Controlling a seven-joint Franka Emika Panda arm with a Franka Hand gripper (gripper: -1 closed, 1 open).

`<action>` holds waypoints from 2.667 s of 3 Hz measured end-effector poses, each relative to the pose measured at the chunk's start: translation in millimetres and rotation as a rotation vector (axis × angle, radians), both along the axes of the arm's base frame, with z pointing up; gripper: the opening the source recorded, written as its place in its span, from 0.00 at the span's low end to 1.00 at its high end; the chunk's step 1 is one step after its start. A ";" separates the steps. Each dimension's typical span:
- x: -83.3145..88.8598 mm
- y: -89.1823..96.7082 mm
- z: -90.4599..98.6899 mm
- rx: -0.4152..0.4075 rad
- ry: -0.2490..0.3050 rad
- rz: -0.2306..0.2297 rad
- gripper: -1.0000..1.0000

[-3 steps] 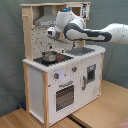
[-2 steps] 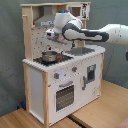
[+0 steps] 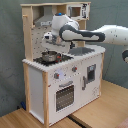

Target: Play with the kitchen

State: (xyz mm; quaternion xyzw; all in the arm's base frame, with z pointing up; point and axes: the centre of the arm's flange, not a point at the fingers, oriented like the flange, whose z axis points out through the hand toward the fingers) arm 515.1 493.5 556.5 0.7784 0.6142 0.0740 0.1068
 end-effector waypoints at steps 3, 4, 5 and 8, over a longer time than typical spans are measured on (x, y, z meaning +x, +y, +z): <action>26.3 -10.9 -27.4 0.015 0.129 0.081 1.00; 26.4 -11.0 -27.2 0.015 0.128 0.081 0.00; 27.2 -11.9 -27.1 0.015 0.128 0.081 0.00; -19.2 -23.7 16.8 -0.035 0.274 0.016 0.00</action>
